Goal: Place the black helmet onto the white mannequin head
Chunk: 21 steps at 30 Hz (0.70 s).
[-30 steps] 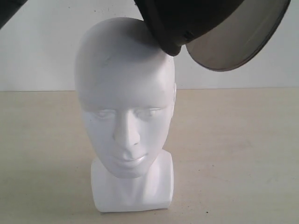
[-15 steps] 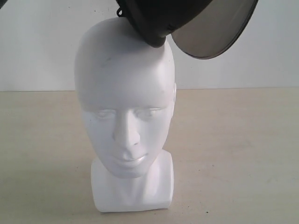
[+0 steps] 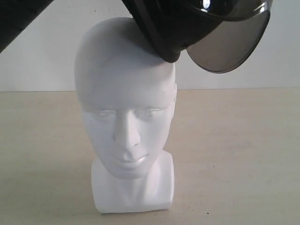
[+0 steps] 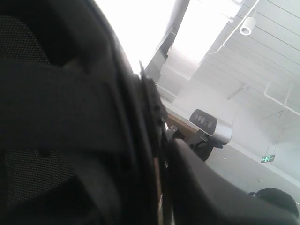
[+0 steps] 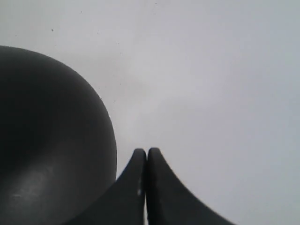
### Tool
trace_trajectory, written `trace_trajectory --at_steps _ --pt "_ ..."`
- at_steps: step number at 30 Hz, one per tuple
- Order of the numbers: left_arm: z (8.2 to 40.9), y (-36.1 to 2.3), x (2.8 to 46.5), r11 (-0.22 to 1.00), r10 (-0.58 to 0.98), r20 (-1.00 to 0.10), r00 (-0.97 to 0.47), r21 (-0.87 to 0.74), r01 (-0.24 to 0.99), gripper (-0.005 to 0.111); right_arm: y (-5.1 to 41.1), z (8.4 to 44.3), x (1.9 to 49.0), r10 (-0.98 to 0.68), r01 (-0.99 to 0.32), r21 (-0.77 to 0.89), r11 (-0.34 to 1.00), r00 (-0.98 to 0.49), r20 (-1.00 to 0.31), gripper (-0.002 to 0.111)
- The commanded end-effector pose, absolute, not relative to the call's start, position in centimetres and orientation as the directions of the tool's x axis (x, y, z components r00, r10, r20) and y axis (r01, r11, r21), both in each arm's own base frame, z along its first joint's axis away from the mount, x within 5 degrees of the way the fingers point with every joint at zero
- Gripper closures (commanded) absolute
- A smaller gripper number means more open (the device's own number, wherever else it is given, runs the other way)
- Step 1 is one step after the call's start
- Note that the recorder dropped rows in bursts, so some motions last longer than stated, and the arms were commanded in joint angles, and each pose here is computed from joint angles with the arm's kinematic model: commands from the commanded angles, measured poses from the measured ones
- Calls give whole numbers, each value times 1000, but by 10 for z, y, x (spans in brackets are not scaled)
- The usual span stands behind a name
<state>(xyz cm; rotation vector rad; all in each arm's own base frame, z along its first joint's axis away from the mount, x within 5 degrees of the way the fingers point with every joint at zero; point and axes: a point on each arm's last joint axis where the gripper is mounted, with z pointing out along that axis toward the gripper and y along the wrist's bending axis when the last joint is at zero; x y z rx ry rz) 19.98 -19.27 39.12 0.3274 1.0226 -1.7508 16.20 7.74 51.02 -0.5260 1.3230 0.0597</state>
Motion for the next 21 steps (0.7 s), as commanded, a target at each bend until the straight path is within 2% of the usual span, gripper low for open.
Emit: trace_trajectory --at_steps 1,6,12,21 --pt "395 -190 197 -110 -657 -638 -401 -445 889 102 78 508 165 -281 -336 -346 876 227 -932 108" --pt "386 -190 197 -84 -651 -649 -395 -455 886 102 83 502 170 -332 -380 -373 846 171 -928 108" --pt "373 -189 197 -59 -640 -656 -401 -478 876 102 87 503 168 -300 -430 -343 835 167 -939 108" --pt "373 -184 200 -23 -650 -668 -362 -459 888 102 101 494 177 -265 -531 -292 796 128 -956 108"
